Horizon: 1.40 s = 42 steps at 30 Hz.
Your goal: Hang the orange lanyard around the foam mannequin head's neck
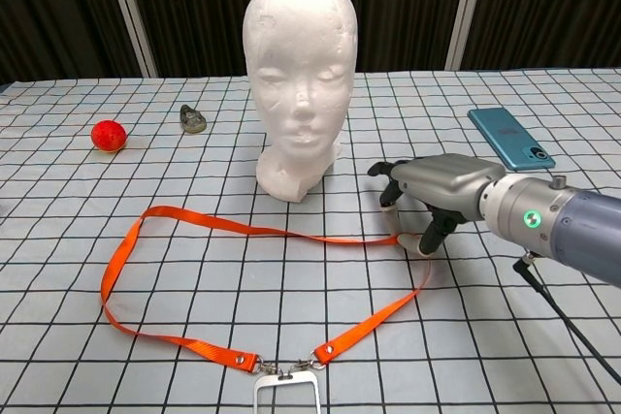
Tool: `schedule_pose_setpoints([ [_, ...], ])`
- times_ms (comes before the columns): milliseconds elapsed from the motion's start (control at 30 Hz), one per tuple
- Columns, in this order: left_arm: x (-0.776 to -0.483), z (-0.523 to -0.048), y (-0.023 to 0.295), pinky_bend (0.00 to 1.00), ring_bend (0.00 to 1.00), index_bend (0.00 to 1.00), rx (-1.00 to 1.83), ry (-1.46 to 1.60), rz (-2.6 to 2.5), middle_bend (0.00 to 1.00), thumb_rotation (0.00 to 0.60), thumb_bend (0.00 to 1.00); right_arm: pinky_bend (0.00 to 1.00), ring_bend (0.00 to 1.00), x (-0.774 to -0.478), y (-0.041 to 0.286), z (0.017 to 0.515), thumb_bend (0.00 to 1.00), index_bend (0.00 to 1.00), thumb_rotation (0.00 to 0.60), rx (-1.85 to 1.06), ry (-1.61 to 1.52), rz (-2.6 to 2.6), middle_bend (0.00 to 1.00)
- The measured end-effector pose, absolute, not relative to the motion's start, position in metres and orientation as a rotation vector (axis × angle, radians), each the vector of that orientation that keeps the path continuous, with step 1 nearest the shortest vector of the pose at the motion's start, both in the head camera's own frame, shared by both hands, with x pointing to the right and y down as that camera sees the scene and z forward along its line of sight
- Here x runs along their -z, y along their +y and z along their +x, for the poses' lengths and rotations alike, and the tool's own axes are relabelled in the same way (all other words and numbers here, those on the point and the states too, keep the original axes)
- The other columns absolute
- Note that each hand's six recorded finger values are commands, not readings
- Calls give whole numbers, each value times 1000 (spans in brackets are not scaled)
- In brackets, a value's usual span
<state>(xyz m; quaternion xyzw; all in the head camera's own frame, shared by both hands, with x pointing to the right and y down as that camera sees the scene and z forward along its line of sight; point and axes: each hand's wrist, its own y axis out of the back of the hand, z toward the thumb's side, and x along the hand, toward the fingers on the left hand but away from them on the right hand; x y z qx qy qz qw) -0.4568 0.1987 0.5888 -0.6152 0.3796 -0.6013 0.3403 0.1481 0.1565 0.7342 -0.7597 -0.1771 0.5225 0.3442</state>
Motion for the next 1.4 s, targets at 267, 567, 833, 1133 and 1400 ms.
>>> schedule_pose_setpoints([
  [267,-598,-447,188,0,0,61,1548,960,-1631,0,600,0,0,0,-727,156,159,480,707,600,-1346,-510,-2020,73],
  [567,-613,-404,144,0,0,292,1453,860,-1698,0,600,80,0,0,-708,152,181,478,718,600,-1338,-588,-2086,88],
  [833,-651,-339,112,0,0,355,1332,744,-1819,0,600,235,0,0,-697,150,189,478,718,600,-1326,-620,-2123,93],
  [1133,-699,-281,114,0,0,392,1296,645,-1933,0,600,276,0,0,-694,151,192,479,720,600,-1320,-629,-2166,96],
  [1400,-728,-248,132,0,0,426,1282,587,-2008,0,600,340,0,0,-696,149,196,479,721,600,-1318,-650,-2191,98],
])
